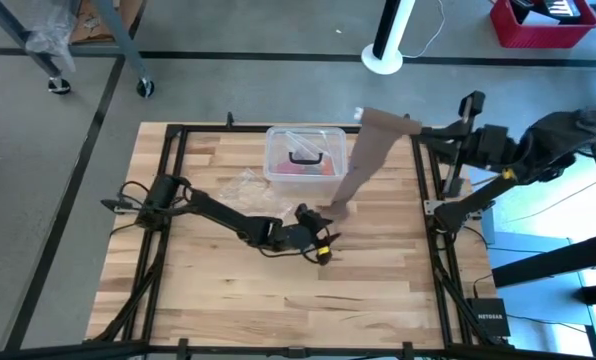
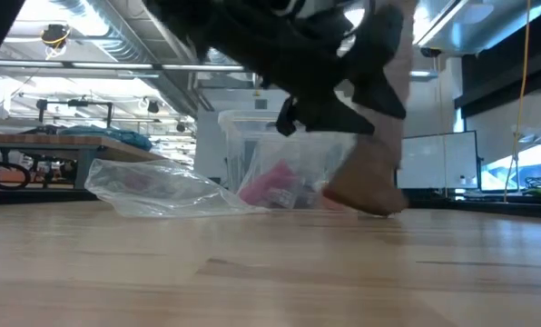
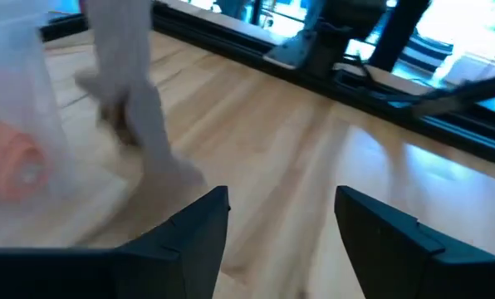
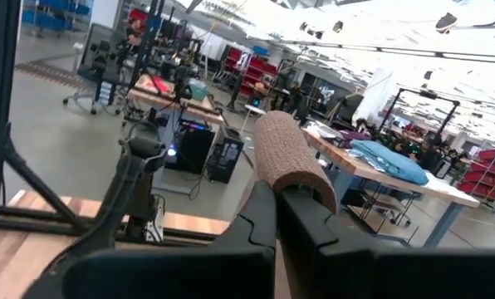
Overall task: Roll bandage
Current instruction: Roll the brown bandage
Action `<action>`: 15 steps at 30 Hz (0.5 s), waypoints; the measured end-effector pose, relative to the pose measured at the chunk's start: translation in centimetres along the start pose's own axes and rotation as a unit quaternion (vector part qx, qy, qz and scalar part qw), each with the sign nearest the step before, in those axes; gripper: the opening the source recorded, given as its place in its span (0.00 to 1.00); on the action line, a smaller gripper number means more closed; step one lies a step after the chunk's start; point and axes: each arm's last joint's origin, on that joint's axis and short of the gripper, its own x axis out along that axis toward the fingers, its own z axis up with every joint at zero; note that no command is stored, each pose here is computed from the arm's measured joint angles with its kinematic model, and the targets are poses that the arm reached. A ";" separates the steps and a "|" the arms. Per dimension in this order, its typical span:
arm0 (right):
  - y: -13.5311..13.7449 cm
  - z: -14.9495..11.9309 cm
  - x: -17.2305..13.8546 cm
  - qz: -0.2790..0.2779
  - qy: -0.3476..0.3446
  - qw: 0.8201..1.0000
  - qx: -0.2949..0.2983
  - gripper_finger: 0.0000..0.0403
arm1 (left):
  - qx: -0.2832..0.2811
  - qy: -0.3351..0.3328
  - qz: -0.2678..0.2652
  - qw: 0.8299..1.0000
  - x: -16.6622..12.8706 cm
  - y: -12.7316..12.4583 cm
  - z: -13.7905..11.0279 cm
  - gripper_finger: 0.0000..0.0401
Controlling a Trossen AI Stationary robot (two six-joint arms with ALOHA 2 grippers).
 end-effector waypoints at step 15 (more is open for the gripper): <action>1.2 0.0 1.2 0.004 0.008 1.000 -0.026 0.01 | 0.093 0.072 0.024 0.993 -0.7 0.1 -1.5 0.51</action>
